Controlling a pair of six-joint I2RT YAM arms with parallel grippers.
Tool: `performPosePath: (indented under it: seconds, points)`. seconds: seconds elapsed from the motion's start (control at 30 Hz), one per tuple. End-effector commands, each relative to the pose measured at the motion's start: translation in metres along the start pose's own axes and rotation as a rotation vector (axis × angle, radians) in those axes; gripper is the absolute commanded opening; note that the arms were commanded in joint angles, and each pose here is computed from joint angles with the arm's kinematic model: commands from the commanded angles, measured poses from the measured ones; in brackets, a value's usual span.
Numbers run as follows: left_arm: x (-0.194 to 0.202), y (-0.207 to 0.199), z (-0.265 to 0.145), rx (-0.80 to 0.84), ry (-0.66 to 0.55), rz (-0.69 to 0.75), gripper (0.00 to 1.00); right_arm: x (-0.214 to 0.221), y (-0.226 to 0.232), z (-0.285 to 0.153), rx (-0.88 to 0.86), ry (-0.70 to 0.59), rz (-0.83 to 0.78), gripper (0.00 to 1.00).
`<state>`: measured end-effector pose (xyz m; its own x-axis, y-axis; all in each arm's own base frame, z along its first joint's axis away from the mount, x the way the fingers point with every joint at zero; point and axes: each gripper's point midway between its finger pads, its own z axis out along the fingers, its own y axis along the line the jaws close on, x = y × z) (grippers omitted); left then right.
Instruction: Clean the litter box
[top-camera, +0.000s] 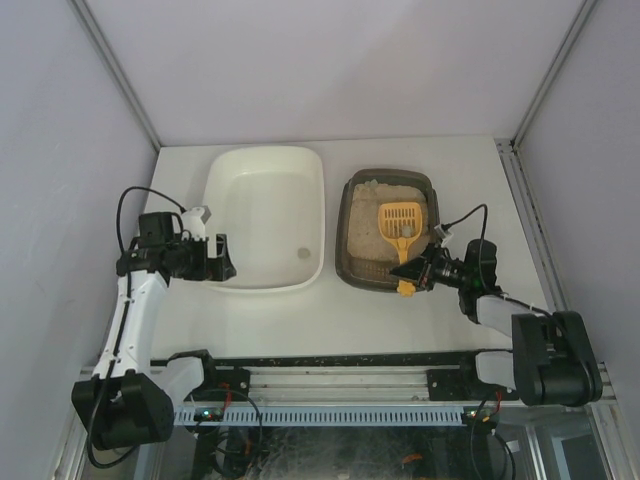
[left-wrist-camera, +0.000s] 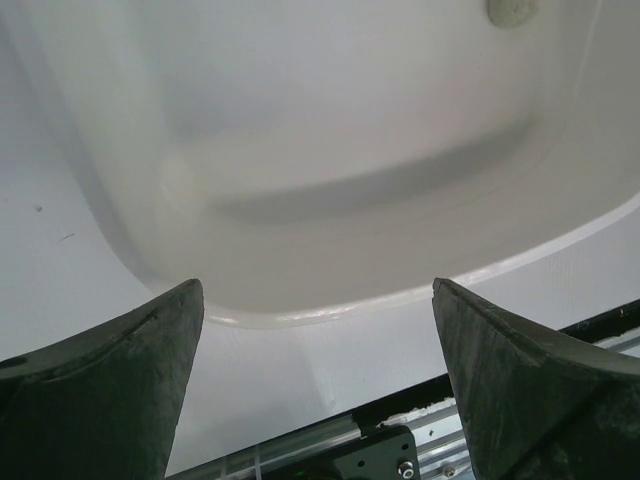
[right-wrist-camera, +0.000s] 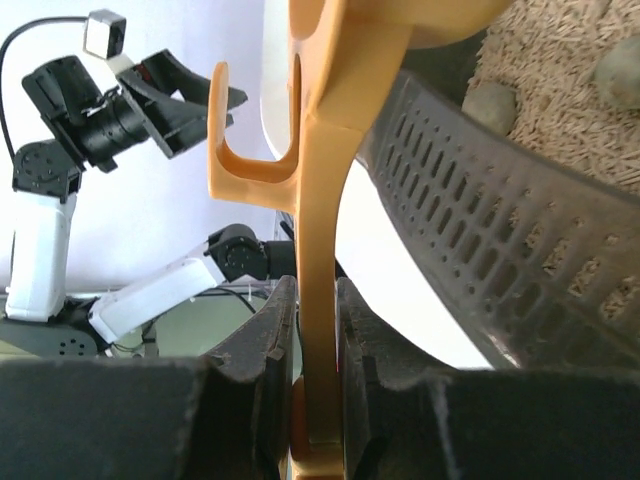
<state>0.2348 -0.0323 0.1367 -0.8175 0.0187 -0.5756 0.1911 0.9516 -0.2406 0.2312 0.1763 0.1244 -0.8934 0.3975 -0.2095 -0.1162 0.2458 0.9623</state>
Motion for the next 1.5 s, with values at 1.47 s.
performPosePath:
  seconds: [1.47]
  points:
    - [-0.056, 0.024, -0.040, -0.047, -0.064, -0.041, 1.00, 0.051, 0.081, 0.106, 1.307, 0.305, -1.530, 0.00]
